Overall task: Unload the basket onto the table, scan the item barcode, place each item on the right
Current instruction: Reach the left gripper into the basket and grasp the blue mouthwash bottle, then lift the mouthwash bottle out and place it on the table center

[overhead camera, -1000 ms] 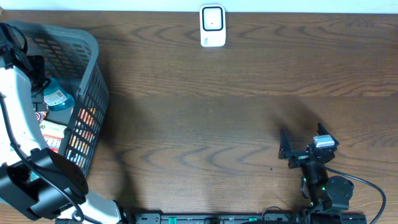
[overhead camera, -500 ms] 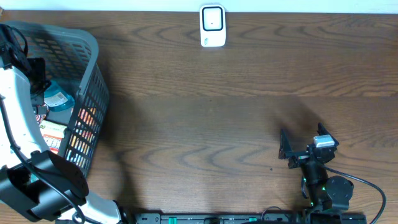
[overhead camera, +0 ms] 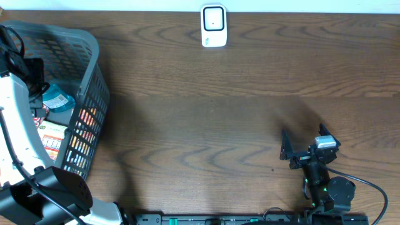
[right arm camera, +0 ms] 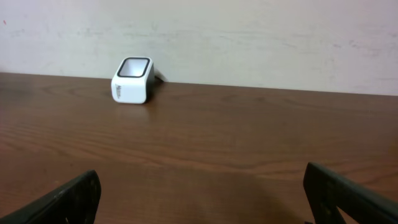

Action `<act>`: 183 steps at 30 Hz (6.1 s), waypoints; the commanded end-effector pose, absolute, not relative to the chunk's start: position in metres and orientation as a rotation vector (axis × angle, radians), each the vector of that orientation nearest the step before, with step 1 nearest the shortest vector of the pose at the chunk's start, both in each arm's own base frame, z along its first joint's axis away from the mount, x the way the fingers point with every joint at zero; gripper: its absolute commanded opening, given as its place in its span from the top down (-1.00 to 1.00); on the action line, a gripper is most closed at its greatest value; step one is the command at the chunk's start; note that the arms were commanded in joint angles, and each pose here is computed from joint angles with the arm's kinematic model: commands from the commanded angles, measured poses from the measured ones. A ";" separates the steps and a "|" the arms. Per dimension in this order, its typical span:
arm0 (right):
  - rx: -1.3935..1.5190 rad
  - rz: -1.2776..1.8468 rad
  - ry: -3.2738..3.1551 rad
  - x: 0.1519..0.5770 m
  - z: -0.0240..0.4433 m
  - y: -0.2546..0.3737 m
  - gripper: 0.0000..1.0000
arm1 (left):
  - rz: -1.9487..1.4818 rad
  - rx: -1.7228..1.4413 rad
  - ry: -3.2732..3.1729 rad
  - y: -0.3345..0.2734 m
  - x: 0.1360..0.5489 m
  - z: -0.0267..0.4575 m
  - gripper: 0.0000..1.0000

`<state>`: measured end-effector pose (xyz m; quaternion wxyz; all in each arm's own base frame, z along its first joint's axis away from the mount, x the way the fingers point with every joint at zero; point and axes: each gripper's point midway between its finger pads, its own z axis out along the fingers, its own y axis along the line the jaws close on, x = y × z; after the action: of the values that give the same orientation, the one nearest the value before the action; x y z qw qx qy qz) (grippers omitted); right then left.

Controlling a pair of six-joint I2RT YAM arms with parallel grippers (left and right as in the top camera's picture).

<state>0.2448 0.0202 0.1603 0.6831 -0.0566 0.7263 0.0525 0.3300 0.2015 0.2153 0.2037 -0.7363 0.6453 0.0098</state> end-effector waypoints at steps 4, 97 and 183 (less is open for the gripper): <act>-0.138 0.106 1.633 0.245 0.159 0.020 -0.99 | -0.004 -2.006 1.741 0.213 0.349 0.218 -0.96; -0.138 0.106 1.633 0.245 0.159 0.020 -0.98 | -0.726 -0.844 2.759 -0.228 0.377 0.192 0.53; -0.138 0.107 1.633 0.245 0.159 0.020 -0.98 | -0.461 -0.873 2.480 -0.160 0.375 0.252 -0.71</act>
<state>0.2448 0.0202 0.1603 0.6831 -0.0565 0.7263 0.0524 0.3681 -0.2016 0.1955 0.1340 -0.3739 0.9024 -0.1668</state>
